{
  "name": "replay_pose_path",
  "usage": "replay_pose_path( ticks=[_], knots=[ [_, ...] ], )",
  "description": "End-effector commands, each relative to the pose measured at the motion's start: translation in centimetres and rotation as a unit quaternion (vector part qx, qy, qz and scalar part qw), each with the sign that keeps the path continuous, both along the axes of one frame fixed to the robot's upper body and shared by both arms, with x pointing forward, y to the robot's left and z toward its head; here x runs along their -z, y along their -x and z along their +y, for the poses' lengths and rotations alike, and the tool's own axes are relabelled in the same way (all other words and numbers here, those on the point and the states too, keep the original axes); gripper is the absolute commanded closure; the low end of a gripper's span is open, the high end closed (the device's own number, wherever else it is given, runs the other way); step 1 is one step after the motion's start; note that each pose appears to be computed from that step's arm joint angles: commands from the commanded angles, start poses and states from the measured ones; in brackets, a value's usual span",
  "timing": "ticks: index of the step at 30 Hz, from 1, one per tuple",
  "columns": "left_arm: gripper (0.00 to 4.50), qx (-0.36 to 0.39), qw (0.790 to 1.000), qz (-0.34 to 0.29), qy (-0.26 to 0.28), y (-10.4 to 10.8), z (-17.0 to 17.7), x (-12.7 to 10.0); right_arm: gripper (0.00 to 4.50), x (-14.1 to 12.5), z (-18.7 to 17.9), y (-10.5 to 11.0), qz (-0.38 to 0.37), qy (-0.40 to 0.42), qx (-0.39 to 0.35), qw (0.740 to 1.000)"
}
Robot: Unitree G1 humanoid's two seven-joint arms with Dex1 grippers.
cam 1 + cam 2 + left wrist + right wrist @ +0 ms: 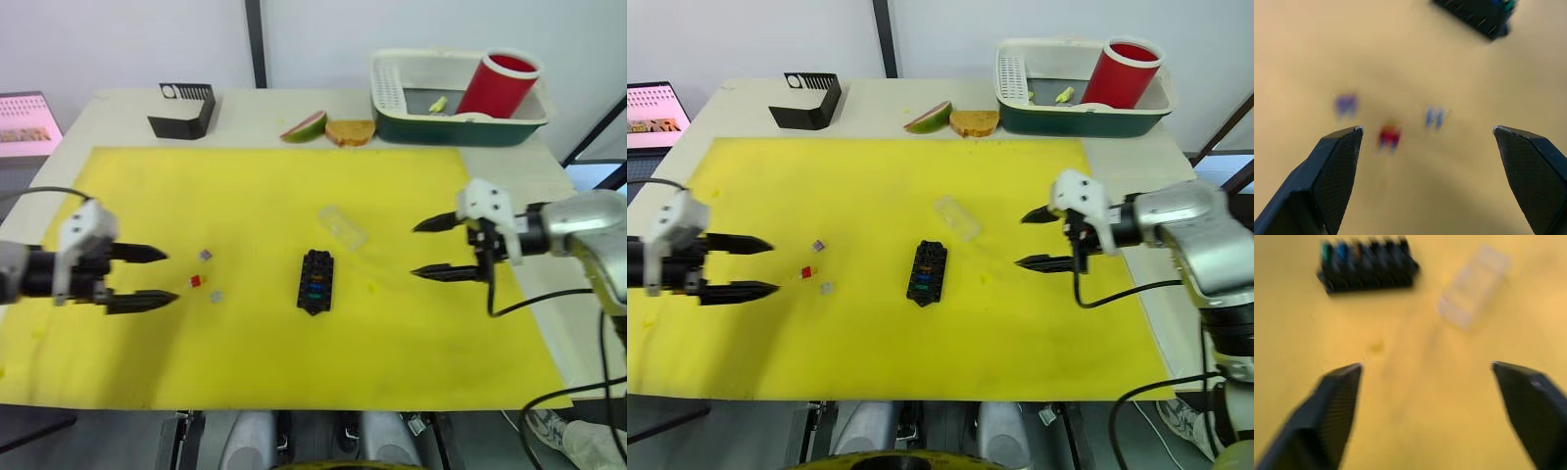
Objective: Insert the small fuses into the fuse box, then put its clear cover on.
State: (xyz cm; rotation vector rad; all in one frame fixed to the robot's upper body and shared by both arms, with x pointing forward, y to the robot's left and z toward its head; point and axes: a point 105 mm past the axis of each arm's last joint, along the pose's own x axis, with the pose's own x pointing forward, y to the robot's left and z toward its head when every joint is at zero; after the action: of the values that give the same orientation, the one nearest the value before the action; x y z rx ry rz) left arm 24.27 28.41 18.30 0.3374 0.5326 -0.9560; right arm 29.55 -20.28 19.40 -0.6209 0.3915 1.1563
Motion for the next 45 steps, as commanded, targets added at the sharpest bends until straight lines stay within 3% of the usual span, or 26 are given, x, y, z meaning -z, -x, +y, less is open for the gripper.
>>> replay_pose_path(
  ticks=[1,6,15,21,28,33,36,39,45],
  knots=[
    [0.0,-0.05,0.998,-0.011,-0.035,0.9,3.8,-0.9,0.04,-1.7,-1.8,0.0,-0.023,0.006,0.011,1.0],
    [0.0,-0.101,0.993,-0.016,-0.052,1.7,7.1,-0.8,0.04,-1.1,-4.7,-0.3,-0.025,0.042,0.047,0.998],
    [0.0,-0.079,0.996,-0.027,-0.023,1.0,5.7,-0.5,0.04,-1.7,-3.6,-0.6,-0.033,0.015,0.042,0.998],
    [0.0,-0.026,0.996,0.028,0.076,0.2,1.6,1.5,0.04,-3.6,3.6,-0.3,-0.039,-0.078,-0.038,0.995],
    [0.0,0.001,0.989,0.091,0.118,-1.4,-0.8,4.1,0.04,-4.5,12.8,0.9,-0.036,-0.147,-0.135,0.979],
    [0.0,-0.003,0.981,0.122,0.149,-2.5,-1.5,5.4,0.04,-3.6,15.7,1.7,-0.035,-0.14,-0.173,0.974],
    [0.85,-0.029,0.969,0.149,0.194,-3.4,-1.7,5.7,0.0,-3.1,16.6,2.0,-0.032,-0.141,-0.185,0.972],
    [2.34,-0.042,0.96,0.17,0.218,-3.9,-1.9,5.9,0.0,-2.5,16.7,2.5,-0.025,-0.136,-0.193,0.972],
    [2.34,-0.046,0.943,0.213,0.251,-4.3,-2.7,6.2,0.0,-2.1,16.6,2.9,-0.021,-0.133,-0.19,0.972]
  ],
)
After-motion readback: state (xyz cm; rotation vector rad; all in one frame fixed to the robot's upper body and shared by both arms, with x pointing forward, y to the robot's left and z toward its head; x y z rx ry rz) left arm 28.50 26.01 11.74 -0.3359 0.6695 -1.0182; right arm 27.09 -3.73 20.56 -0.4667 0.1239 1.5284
